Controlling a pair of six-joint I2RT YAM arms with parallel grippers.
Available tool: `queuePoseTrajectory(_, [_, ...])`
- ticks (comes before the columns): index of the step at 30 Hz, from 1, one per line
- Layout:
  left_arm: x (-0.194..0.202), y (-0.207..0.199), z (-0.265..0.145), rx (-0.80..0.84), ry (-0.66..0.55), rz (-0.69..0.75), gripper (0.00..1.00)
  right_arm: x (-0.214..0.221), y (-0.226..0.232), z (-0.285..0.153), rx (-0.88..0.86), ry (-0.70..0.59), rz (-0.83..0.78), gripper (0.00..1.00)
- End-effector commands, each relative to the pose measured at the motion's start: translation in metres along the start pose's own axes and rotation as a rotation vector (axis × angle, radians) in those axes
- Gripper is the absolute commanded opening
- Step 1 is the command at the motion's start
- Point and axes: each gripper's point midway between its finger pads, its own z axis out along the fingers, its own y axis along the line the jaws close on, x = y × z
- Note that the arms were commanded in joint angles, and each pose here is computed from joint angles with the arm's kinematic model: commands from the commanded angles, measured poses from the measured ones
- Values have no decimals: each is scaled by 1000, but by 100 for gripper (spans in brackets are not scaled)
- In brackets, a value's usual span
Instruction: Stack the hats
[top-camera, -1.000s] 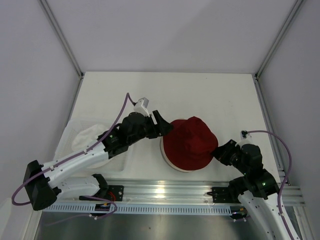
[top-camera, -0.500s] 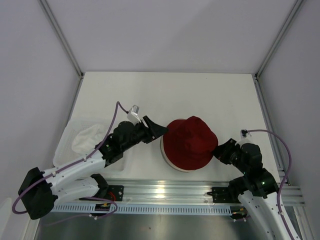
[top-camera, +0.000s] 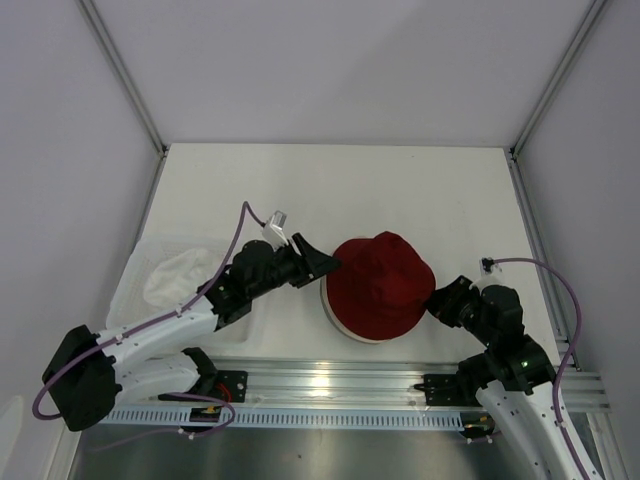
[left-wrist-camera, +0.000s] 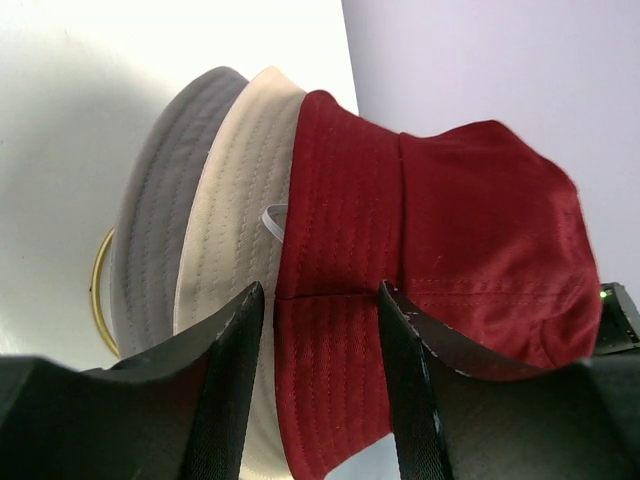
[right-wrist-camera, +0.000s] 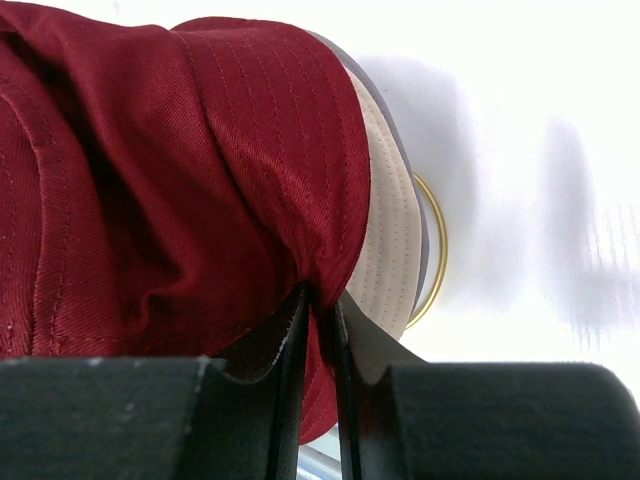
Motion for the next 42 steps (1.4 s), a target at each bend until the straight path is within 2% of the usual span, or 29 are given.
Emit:
queuePoseTrajectory(1, [-5,-21,3,67,8,-9,53,-5,3,2,-13,-17,-17,18])
queuePoseTrajectory(4, [-2,-22,6,75,28,-10,53,-5,3,3,-13,-17,-16,18])
queuePoseTrajectory(6, [-2,-29,6,100,32,-5,48,-5,4,3,-15,-14,-16,18])
queuePoseTrajectory(8, [-5,-37,5,120,33,5,37,-6,4,3,-12,-20,-16,18])
queuePoseTrajectory(9, [-4,-36,5,118,33,13,23,-6,4,4,-11,-19,-13,18])
queuePoseTrajectory(12, [-5,-35,7,104,33,14,1,-4,2,5,-4,-11,-10,18])
queuePoseTrajectory(16, [-6,-12,11,1,20,23,1,-5,-3,6,32,-10,1,18])
queuePoseTrajectory(21, [-13,51,-2,-276,-60,46,1,-4,-12,4,89,9,-20,18])
queuePoseTrajectory(24, [-7,77,-5,-350,-63,54,1,5,-17,11,90,40,-14,18])
queuePoseTrajectory(30, [20,108,1,-409,5,20,1,23,-30,24,102,101,21,18])
queuePoseTrajectory(38, [36,136,-8,-467,35,13,1,24,-40,25,144,98,-7,19])
queuePoseTrajectory(42, [38,141,-9,-482,41,28,1,27,-37,29,126,117,-5,31])
